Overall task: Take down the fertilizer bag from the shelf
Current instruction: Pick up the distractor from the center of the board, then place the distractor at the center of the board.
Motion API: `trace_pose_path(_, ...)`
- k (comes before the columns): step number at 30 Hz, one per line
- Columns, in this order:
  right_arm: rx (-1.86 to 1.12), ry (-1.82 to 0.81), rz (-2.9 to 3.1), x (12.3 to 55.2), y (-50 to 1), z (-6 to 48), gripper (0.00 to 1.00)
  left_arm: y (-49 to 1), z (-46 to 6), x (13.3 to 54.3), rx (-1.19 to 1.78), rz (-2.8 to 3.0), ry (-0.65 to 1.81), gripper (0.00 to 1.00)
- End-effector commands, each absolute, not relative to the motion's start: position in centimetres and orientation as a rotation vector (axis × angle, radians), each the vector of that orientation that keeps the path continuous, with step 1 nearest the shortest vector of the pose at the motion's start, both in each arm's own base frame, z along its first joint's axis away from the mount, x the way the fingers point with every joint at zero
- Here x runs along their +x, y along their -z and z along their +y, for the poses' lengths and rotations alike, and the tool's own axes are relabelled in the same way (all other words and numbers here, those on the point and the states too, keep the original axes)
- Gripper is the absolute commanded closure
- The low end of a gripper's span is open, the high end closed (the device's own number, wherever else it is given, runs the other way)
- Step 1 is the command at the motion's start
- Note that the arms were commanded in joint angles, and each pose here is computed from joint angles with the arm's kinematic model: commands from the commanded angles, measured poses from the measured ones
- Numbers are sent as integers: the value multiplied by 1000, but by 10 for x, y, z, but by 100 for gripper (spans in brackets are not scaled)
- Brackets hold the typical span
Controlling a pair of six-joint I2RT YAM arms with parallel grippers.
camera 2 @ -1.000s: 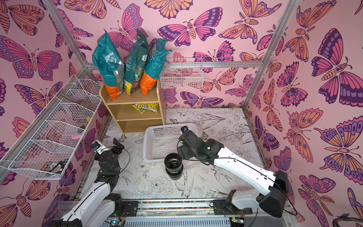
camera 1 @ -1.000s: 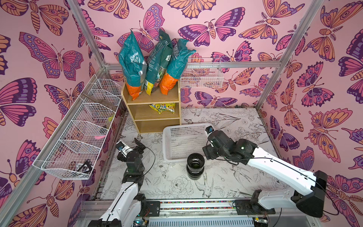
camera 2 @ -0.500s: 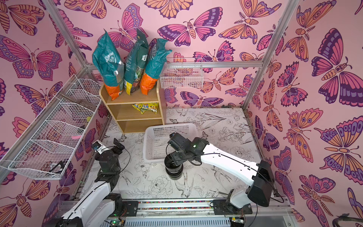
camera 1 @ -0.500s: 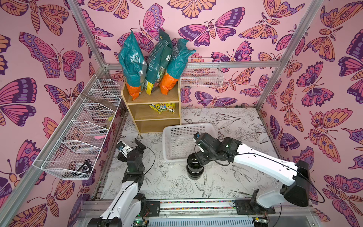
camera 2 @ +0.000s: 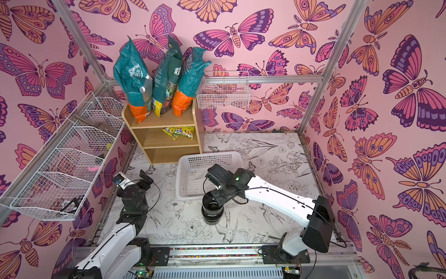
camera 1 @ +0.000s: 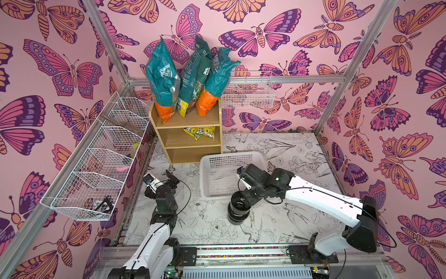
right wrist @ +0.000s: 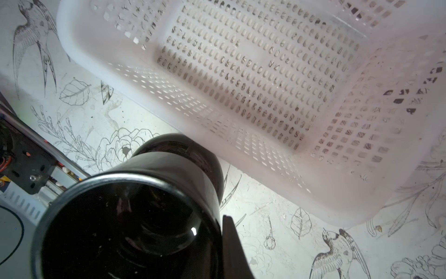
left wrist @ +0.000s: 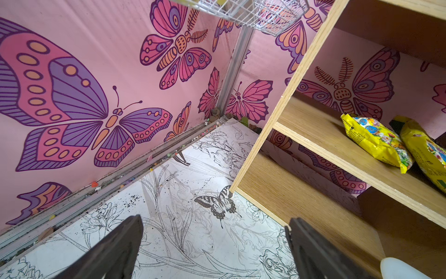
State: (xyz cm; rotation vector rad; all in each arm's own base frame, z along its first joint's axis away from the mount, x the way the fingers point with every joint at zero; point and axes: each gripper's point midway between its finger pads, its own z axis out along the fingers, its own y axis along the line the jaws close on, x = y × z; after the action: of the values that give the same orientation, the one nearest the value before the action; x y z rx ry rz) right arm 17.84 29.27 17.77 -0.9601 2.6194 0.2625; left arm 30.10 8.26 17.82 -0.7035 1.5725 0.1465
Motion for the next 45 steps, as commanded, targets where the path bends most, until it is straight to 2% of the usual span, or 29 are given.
trace_pose_path(1, -920, -236, 2562, 179, -221, 276, 100, -174, 81, 301, -702, 1588, -137, 0)
trace_pose_path(4, -844, -108, 2507, 185, -258, 242, 100, -174, 81, 301, -705, 1587, -137, 0)
trace_pose_path(8, -581, 60, 2366, 211, -317, 177, 100, -172, 81, 301, -707, 1589, -135, 0)
trace_pose_path(13, -194, -123, 2325, 243, -339, 109, 100, -173, 81, 300, -713, 1583, -131, 0)
trace_pose_path(18, 111, -101, 2284, 274, -344, 49, 100, -174, 82, 300, -720, 1578, -132, 0)
trace_pose_path(25, 532, 101, 2283, 341, -306, -31, 100, -175, 80, 301, -720, 1577, -116, 0)
trace_pose_path(33, 895, 83, 2303, 390, -239, -137, 100, -181, 84, 290, -755, 1515, -93, 0)
trace_pose_path(36, 960, 32, 2350, 408, -215, -156, 100, -179, 85, 290, -761, 1521, -103, 0)
trace_pose_path(45, 967, 242, 2256, 432, -211, -200, 100, -185, 84, 292, -763, 1507, -87, 0)
